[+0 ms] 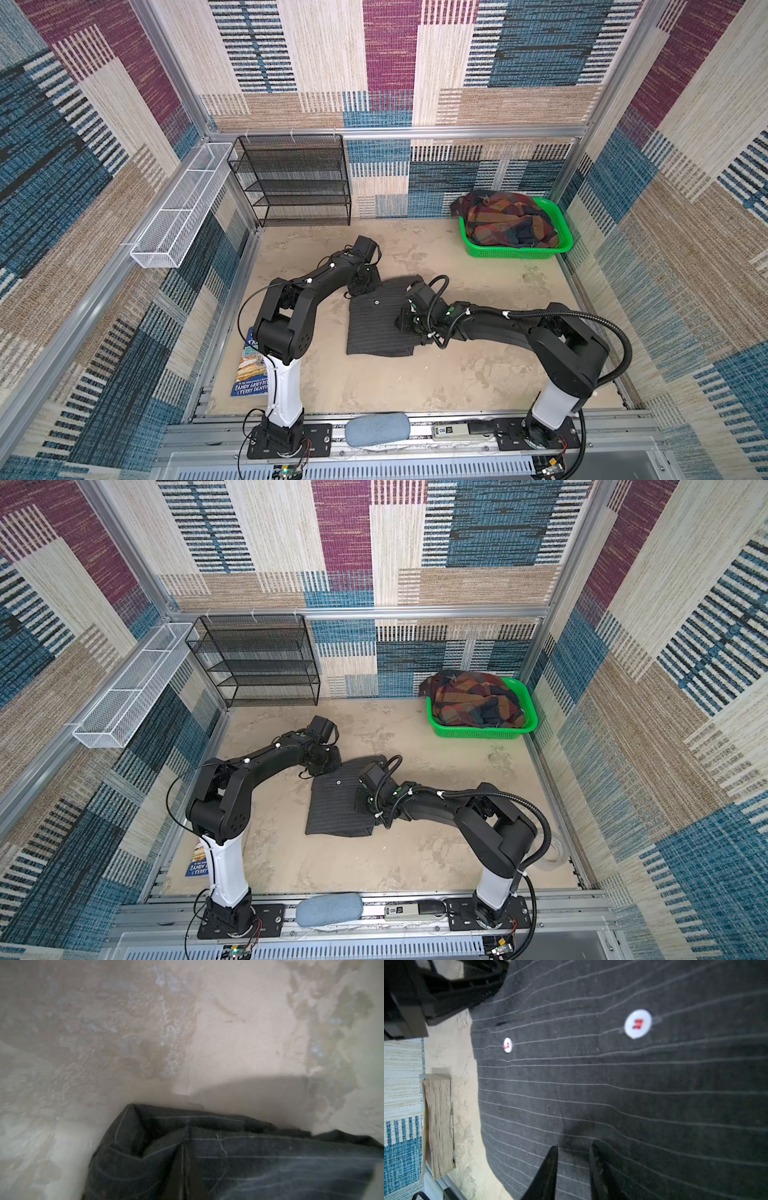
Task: Fold and stack the long sleeve shirts
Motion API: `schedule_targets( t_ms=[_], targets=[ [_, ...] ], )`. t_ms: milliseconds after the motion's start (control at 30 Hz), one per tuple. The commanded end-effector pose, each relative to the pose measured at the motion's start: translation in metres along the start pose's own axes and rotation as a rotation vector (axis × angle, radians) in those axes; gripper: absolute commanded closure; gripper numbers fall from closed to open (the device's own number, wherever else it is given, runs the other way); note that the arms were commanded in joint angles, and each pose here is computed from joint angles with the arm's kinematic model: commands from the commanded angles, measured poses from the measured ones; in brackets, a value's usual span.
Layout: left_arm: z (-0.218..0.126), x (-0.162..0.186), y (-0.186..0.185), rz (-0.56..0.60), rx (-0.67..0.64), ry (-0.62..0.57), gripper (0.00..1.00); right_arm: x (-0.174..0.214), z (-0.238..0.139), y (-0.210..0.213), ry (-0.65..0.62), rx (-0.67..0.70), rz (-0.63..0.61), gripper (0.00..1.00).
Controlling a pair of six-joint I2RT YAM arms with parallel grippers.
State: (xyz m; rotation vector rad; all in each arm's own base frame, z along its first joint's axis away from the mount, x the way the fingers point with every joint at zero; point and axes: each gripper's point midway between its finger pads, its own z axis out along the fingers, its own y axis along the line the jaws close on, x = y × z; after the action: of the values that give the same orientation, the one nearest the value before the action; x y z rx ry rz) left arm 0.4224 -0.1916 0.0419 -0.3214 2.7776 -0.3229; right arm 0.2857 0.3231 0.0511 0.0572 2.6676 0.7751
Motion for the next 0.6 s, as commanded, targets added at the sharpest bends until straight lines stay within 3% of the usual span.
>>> schedule_targets(
  t_ms=[0, 233, 433, 567],
  targets=[
    [0.005, 0.003, 0.019, -0.016, -0.067, -0.016, 1.0, -0.008, 0.003, -0.019, -0.016, 0.018, 0.035, 0.7],
    [-0.007, 0.039, 0.062, -0.132, -0.182, 0.014, 1.0, -0.071, -0.004, -0.078, -0.065, 0.132, -0.007, 0.7],
    [-0.032, 0.06, 0.07, -0.185, -0.16, 0.013, 1.0, -0.129, -0.03, -0.034, -0.153, 0.071, -0.148, 0.59],
    [-0.072, 0.034, 0.06, -0.122, -0.163, -0.055, 1.0, -0.12, -0.064, -0.014, -0.161, -0.02, -0.093, 0.44]
  ],
)
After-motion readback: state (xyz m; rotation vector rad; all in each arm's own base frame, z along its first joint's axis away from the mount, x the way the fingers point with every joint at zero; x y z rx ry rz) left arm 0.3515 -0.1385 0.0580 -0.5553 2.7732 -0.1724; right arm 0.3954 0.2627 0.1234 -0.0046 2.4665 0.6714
